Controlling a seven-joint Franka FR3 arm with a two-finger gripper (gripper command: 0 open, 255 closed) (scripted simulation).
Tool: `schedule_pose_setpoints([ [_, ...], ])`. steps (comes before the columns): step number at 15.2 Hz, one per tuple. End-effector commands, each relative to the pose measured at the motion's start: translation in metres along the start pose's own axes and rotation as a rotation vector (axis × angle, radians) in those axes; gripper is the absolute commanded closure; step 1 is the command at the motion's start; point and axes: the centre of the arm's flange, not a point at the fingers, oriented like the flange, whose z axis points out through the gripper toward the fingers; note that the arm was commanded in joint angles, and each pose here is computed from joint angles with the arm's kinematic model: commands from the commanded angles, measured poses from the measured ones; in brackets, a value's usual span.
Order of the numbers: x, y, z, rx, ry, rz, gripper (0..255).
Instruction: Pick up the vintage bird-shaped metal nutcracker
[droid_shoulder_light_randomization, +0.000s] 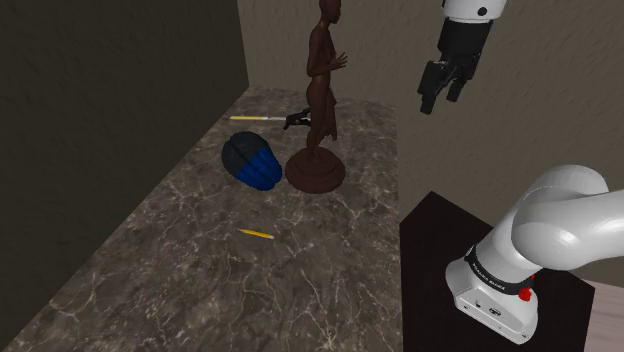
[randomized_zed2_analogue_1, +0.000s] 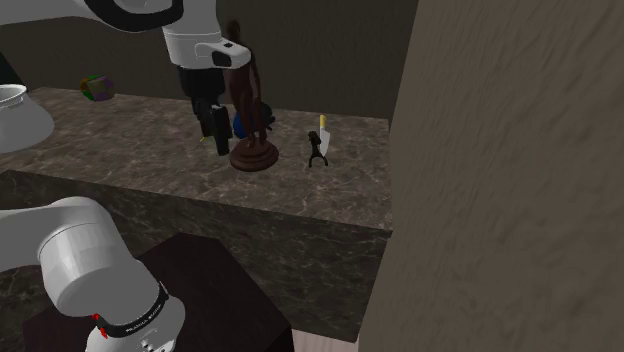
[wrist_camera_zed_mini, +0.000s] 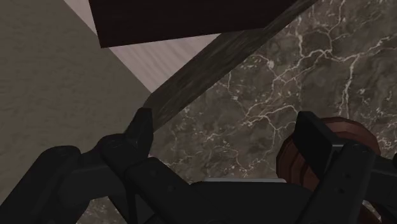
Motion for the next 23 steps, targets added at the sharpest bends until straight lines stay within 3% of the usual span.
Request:
schedule_pose_setpoints([
  [1, 0.000, 0.000, 0.000, 0.000, 0.000, 0.000, 0],
  [12, 0.147, 0.004, 0.031, -0.004, -0.039, -0.377, 0],
  [23, 0.283, -0.046, 0.068, -0.009, -0.078, -0.753, 0],
])
